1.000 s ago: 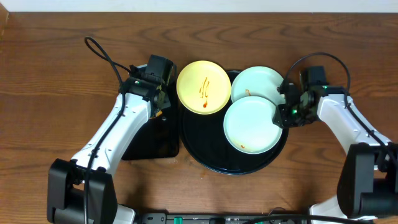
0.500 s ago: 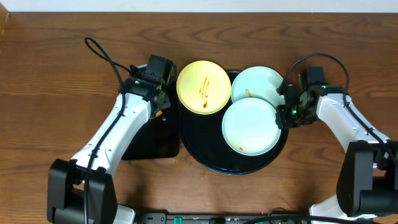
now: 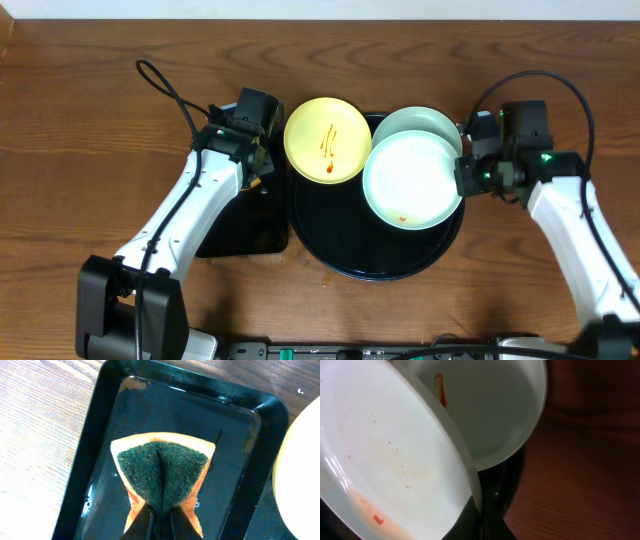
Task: Clean dirty plates on tray and stack at the side
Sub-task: 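Lift the light-blue plate with the right gripper and carry it right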
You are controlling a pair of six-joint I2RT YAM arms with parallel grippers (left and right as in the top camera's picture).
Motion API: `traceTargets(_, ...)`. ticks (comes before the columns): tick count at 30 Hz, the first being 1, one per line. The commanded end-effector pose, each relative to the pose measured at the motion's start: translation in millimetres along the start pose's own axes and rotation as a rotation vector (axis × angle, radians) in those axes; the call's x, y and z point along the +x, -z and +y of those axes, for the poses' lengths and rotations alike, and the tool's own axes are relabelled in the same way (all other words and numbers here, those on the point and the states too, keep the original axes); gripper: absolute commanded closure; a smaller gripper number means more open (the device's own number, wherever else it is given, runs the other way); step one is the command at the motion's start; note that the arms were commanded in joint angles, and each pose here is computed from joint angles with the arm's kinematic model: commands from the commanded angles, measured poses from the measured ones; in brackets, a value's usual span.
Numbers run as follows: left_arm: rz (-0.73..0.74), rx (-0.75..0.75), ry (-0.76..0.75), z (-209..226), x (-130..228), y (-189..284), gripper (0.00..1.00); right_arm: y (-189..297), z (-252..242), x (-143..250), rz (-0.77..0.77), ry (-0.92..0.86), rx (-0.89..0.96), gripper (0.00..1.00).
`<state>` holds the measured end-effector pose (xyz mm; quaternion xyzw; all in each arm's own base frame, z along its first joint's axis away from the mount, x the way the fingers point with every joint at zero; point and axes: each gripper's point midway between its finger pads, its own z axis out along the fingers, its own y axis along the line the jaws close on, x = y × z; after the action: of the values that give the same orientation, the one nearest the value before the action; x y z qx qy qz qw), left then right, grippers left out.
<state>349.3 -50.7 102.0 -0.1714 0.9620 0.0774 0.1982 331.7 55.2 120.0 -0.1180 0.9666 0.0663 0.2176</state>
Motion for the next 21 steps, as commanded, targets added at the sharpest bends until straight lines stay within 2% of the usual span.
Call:
traceTargets(1,-0.011,-0.006,0.016,2.4,-4.0,2.1,0.92,16.9,-6.7,-9.2,-0.028,0.096,0.196,0.99)
traceTargets(6,-0.011,-0.006,0.016,2.4,-4.0,2.1,0.92,22.4,8.4,-7.8,-0.014,0.209,0.352,0.99)
traceTargets(21,-0.011,-0.005,0.016,2.3,-4.0,2.1,0.92,60.4,39.4,-50.3,-0.245,0.365,0.703,0.99)
